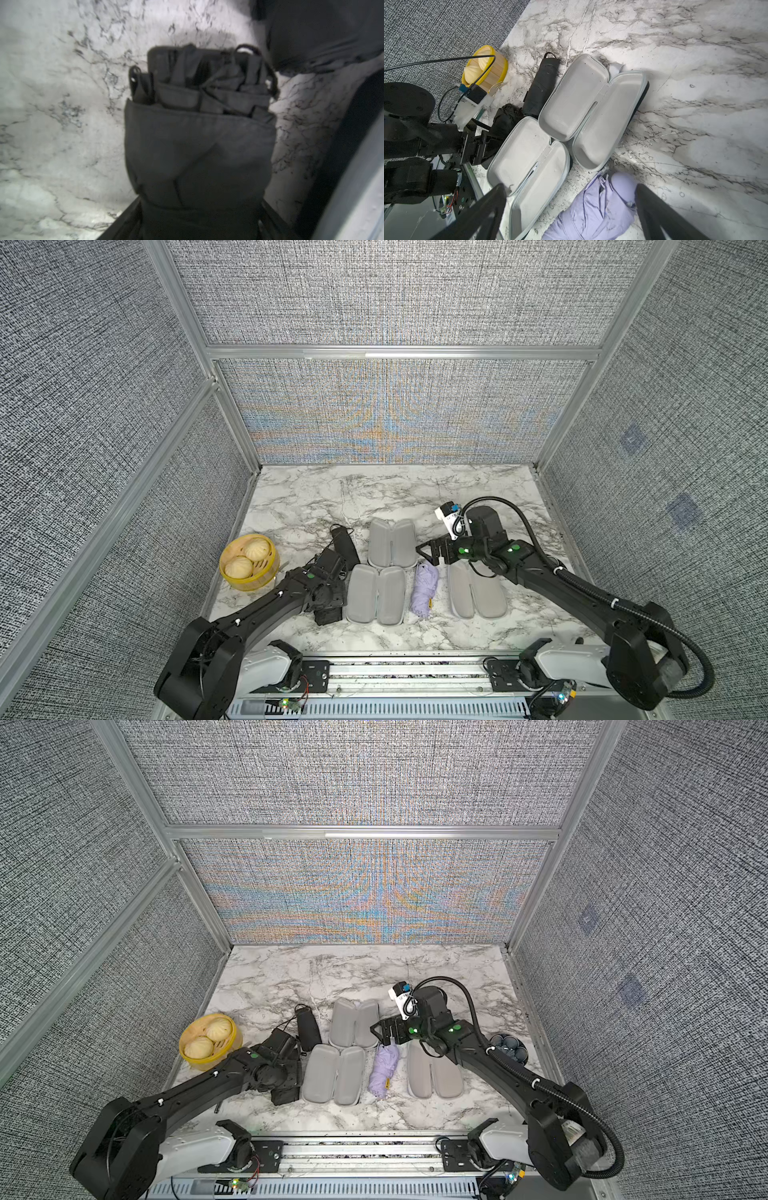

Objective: Put umbrellas into zippered umbrella sleeves
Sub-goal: Pick up the umbrella from the center of the board.

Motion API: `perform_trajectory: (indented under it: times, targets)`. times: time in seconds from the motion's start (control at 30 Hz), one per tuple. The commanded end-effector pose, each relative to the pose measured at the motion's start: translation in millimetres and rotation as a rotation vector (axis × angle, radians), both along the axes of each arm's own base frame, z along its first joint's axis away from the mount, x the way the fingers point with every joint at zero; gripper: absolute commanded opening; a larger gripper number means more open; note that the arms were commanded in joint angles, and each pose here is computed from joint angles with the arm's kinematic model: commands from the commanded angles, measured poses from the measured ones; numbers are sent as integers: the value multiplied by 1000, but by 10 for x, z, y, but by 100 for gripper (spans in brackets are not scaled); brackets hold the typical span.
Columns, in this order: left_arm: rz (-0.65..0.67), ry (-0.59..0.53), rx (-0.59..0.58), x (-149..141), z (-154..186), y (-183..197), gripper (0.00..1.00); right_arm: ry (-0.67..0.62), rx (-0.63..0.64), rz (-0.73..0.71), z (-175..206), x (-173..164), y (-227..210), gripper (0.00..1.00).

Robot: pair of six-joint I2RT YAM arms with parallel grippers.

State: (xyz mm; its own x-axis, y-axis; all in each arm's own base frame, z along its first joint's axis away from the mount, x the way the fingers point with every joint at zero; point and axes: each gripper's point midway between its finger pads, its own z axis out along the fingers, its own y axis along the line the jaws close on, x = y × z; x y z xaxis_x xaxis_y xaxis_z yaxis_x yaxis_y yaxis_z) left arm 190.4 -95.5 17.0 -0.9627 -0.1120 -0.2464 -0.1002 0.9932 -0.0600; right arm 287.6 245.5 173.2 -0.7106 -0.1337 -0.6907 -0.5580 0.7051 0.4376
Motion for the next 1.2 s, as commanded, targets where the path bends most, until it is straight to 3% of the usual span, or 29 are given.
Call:
perform_trajectory:
  times: [0.0, 0.07, 0.3, 0.53, 0.77, 1.17]
  targets:
    - [-7, -4, 26, 40, -14, 14, 75, 18, 3, 3, -19, -33, 6, 99]
    - [-28, 1, 16, 74, -11, -38, 72, 22, 5, 5, -23, -29, 14, 99]
    - [-38, 20, 75, 151, 100, -9, 44, 23, -3, 7, -49, -34, 4, 99]
    - [-21, -25, 98, 96, 491, 64, 44, 20, -12, -2, -62, -32, -17, 99]
    - [-126, -120, -23, -44, 856, -324, 45, 28, -18, 2, -102, -32, -12, 99]
    - [-280, -42, 62, -239, 638, -850, 45, 39, -15, 6, -138, -72, -23, 99]
